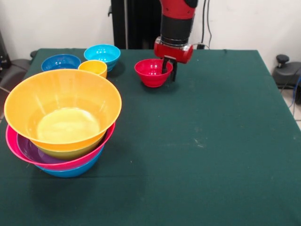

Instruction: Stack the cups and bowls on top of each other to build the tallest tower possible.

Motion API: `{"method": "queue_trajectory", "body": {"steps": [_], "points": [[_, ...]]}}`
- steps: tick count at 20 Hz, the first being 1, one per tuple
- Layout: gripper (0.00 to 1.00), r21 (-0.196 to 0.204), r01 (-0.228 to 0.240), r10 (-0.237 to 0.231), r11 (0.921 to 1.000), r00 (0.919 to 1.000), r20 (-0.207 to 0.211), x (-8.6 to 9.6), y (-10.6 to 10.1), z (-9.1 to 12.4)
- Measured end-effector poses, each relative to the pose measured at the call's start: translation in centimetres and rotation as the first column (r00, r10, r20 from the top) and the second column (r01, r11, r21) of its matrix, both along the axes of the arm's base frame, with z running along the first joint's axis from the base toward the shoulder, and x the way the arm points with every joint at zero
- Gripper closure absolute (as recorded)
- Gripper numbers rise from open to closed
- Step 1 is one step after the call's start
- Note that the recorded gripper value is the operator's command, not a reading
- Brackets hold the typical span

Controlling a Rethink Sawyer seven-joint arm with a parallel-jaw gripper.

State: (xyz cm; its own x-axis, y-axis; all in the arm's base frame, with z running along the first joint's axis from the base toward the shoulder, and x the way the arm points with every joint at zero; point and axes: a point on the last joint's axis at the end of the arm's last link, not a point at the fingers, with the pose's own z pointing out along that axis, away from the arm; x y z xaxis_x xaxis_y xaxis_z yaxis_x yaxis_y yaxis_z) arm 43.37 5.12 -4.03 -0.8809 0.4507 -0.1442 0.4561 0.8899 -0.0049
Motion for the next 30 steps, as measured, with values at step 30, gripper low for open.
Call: {"method": "queue_trajectory", "body": {"steps": [30], "points": [[1.0,0.032,0.039,-0.038,0.9987,0.9988,-0.03,7.2,-0.3,16.8]]}}
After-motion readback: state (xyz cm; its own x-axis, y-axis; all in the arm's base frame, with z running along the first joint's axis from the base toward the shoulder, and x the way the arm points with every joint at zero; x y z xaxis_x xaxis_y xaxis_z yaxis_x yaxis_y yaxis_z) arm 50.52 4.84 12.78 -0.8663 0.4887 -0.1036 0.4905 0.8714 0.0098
